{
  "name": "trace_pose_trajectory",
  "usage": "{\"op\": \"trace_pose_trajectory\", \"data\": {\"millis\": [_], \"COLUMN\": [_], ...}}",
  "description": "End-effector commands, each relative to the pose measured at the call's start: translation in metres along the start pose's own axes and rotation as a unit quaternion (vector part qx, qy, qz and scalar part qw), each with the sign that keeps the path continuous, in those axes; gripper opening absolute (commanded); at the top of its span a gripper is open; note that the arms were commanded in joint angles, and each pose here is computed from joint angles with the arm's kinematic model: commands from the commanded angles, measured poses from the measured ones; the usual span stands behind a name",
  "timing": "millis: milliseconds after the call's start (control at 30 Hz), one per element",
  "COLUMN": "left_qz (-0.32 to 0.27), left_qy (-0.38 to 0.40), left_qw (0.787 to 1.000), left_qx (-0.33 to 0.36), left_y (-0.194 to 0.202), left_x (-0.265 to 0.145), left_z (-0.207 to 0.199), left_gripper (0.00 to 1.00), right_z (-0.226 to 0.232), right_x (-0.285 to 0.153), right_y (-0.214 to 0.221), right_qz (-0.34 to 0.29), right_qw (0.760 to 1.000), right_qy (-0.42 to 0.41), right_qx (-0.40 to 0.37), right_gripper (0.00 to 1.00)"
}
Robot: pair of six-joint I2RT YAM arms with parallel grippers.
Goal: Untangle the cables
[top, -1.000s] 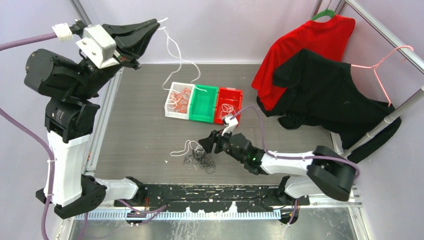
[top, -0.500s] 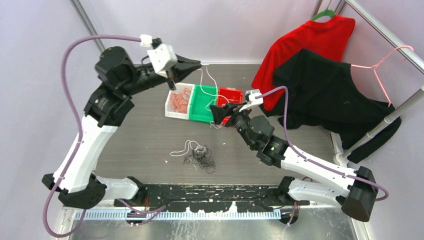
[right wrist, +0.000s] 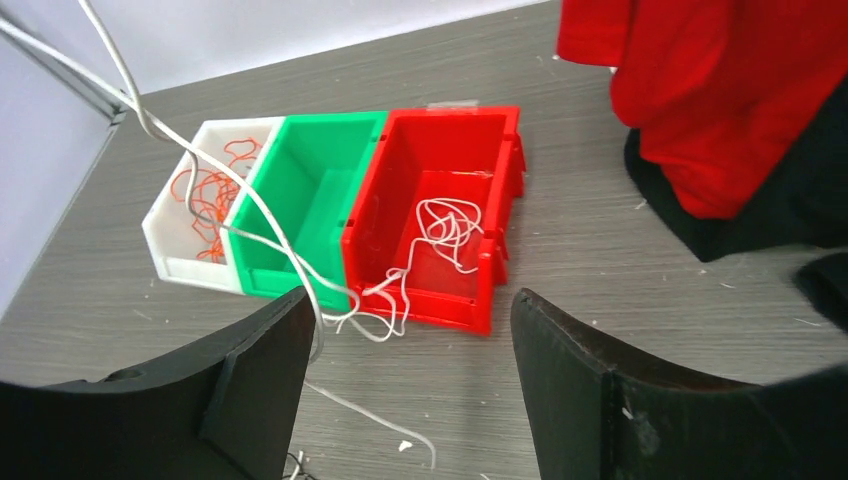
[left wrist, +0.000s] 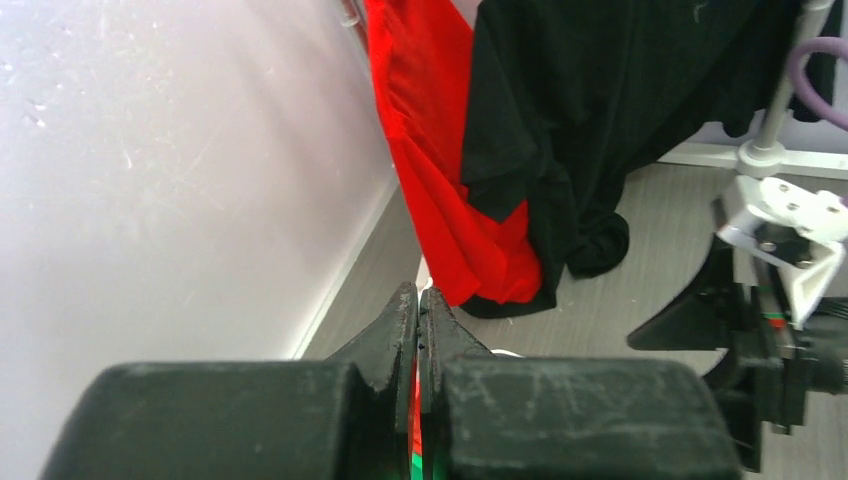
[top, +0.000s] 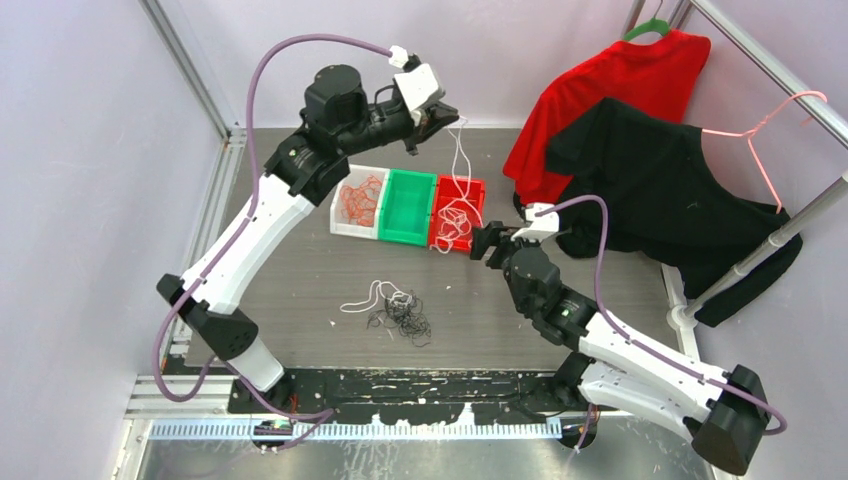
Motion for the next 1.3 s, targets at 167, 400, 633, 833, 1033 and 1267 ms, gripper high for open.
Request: {"op": "trace_pose_trajectory", "data": {"millis": [167, 400, 633, 833, 1033, 1267], "left_qz": [-0.066, -0.055, -0.04, -0.018, 0.018, 0.078], "left_qy": [-0.043, -0.063, -0.086, -0.086, -0.073, -0.104], "left_qw": [0.993, 0.99, 0.985, 0.987, 0.991, 0.982], "left_qx": [0.084, 0.117, 0.141, 0.137, 0.112, 0.139], "left_y": [-0.041, -0.036, -0.023, -0.003, 0.031, 0.07], "left_x": [0.011, 0.02, 0.029, 0.034, 0.04, 0.048], "left_z": [0.021, 0.033, 0.043, 0.044, 0.038, 0.05], "left_gripper": [0.0, 0.0, 0.0, 0.0, 0.0, 0.0], "right_z": [-0.021, -0.019, -0.015, -0.019, -0.031, -0.045], "right_x": [-0.009, -0.008, -0.014, -0.016, -0.021, -0.03], "right_y": [0.004, 0.007, -0.004, -0.003, -0.009, -0.015], "right_qz": [-0.01, -0.001, -0.025, -0.023, -0.032, -0.047], "right_qw": [0.999, 1.0, 0.998, 0.998, 0.998, 0.996], "right_qy": [0.022, -0.003, -0.036, -0.028, 0.016, 0.048], "right_qx": [0.024, 0.028, 0.054, 0.053, 0.057, 0.065], "right_gripper": [0.77, 0.81, 0.83, 0.83, 0.82, 0.83]}}
Point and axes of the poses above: each gripper's point midway between its finger pads, its own x axis out along the fingers, its own z axis along the line the jaws close on, y = z × x, the point moved 7 cm from there along -x, back along the fingers, and after that the axes turned 7 degrees about -x, right-handed, at the moved point
